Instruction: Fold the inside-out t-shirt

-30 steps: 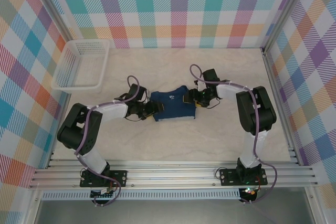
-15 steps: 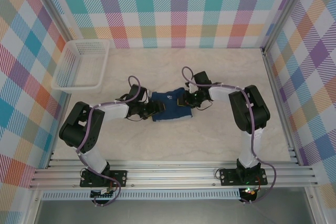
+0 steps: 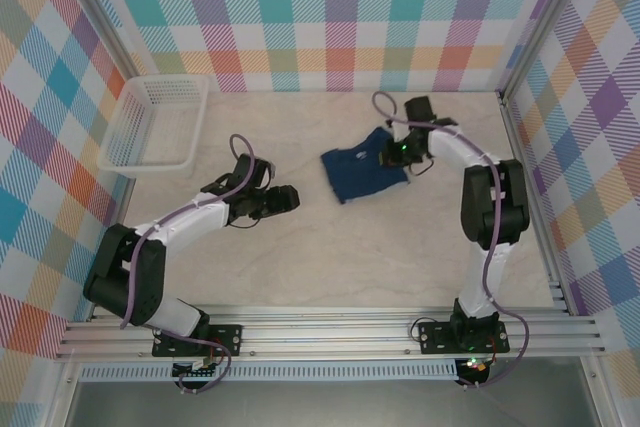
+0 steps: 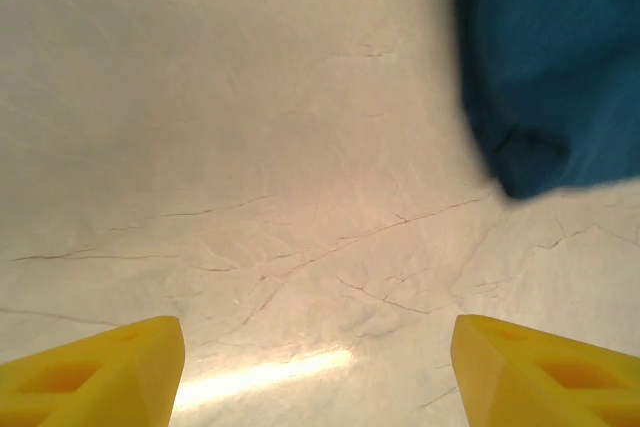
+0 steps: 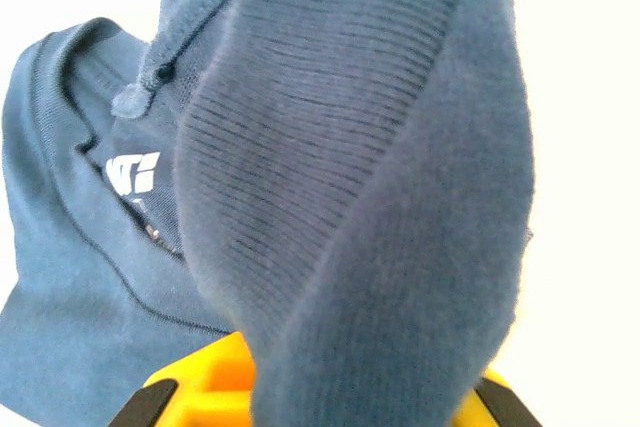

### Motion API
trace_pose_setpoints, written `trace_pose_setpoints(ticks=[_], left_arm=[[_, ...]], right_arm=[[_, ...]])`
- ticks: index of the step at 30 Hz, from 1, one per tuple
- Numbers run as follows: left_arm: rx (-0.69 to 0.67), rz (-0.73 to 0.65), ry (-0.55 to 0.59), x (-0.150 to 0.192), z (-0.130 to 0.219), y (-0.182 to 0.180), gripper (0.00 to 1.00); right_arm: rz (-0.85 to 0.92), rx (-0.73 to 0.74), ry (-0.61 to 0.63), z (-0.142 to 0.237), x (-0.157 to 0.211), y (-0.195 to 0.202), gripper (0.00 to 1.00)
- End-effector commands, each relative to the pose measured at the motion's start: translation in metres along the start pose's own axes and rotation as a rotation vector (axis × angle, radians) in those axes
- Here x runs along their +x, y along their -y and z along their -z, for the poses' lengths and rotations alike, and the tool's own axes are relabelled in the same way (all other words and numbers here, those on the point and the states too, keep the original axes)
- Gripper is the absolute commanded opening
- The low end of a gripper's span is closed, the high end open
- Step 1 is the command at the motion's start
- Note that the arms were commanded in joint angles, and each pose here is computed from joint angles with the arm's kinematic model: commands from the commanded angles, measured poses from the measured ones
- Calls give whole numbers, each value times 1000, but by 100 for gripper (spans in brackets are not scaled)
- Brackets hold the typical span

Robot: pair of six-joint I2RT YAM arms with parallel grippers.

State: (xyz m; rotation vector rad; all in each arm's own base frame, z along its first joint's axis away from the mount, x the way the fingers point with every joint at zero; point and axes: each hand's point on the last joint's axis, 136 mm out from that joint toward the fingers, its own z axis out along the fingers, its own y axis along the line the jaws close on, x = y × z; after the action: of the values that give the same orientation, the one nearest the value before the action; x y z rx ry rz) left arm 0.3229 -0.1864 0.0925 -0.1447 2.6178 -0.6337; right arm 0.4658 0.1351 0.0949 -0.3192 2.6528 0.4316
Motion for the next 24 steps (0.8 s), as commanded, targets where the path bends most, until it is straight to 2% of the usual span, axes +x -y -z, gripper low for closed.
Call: trace_pose_setpoints(ticks=[1, 7, 12, 16, 17, 21, 24], left_arm=[[-62, -44, 6, 0, 15, -6, 71], [-62, -63, 18, -2, 28, -3, 71], [-77, -75, 20, -4, 31, -4, 71], [-72, -74, 6, -3, 26, -3, 71], [-73, -73, 1, -3, 25, -4, 71], [-73, -71, -1, -2, 24, -4, 71], [-99, -72, 18, -2, 27, -10, 71]], right_arm=[[147, 203, -20, 22, -21, 63, 2], [182, 367, -16, 38, -61, 139, 5], [219, 472, -77, 25, -69, 185, 8], [214, 615, -83, 19, -82, 217, 27], [191, 663, -73, 22, -87, 224, 35], [76, 755, -4, 49, -104, 231, 53], [-16, 734, 53, 73, -105, 218, 59]])
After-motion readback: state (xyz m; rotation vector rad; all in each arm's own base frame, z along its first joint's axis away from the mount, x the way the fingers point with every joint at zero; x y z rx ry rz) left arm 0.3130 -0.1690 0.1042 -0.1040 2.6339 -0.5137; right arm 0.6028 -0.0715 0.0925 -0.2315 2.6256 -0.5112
